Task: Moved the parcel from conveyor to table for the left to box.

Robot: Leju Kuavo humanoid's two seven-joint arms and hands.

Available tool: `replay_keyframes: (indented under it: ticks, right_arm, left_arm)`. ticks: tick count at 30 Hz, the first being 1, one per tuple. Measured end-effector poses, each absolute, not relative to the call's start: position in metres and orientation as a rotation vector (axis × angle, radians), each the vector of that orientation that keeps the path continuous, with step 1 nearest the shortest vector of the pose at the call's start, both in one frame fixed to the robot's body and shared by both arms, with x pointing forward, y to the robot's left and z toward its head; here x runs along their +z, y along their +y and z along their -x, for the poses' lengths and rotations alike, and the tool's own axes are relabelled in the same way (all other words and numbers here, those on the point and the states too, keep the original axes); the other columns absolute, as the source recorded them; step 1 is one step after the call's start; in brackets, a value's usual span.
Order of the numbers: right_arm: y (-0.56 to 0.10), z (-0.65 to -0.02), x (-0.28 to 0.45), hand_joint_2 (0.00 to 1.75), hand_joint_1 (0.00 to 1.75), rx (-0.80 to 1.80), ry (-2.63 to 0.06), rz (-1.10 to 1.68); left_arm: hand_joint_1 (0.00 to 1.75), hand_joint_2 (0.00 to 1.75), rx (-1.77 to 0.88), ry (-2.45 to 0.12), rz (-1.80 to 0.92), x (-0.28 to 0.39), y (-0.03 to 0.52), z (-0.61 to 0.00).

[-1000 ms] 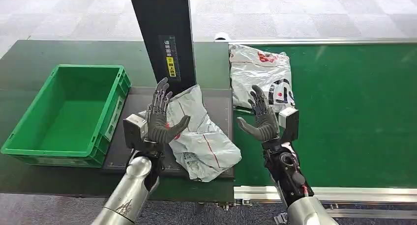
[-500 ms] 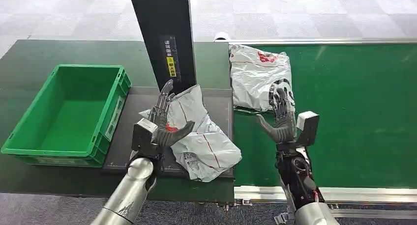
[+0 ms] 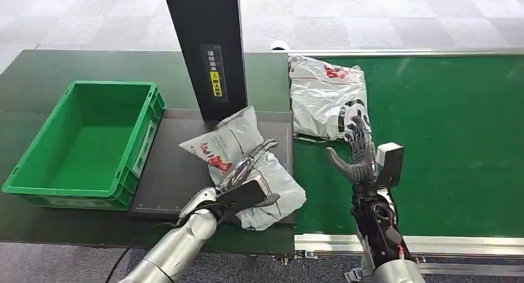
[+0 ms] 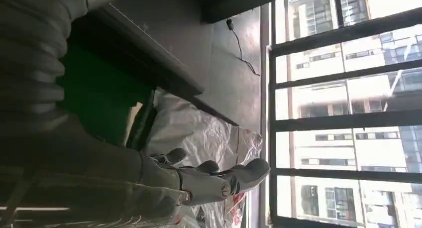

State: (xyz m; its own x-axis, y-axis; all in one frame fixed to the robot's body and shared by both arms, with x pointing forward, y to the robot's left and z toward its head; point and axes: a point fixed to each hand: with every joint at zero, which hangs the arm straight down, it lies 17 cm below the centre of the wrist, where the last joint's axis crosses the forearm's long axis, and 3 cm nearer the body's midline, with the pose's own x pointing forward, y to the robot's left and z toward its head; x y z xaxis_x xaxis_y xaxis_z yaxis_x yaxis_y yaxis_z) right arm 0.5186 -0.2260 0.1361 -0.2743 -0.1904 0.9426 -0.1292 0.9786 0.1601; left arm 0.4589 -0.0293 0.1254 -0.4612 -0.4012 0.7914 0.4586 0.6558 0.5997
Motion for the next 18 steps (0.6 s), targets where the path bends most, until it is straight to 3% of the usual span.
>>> replay_keyframes:
  ticks: [9, 10, 11, 14, 18]
  right_arm:
    - [-0.223, -0.523, 0.141, 1.75, 0.00, -0.039, -1.854, -0.248]
    - [-0.223, -0.524, 0.141, 1.75, 0.00, -0.038, -1.853, -0.247]
    - [-0.222, -0.524, 0.141, 1.75, 0.00, -0.036, -1.852, -0.248]
    - [-0.222, -0.524, 0.139, 1.75, 0.00, -0.036, -1.849, -0.248]
    - [-0.222, -0.524, 0.138, 1.75, 0.00, -0.035, -1.841, -0.248]
  left_arm:
    - [0.00, 1.75, -1.170, -1.599, 0.044, 0.078, -0.039, -0.458]
    - [0.37, 1.75, -1.187, -1.579, 0.045, 0.073, -0.040, -0.457]
    - [1.27, 1.75, -1.198, -1.566, 0.047, 0.071, -0.040, -0.457]
    - [1.73, 1.75, -1.214, -1.546, 0.048, 0.067, -0.041, -0.457]
    - [1.73, 1.75, -1.202, -1.539, 0.050, 0.066, -0.039, -0.459]
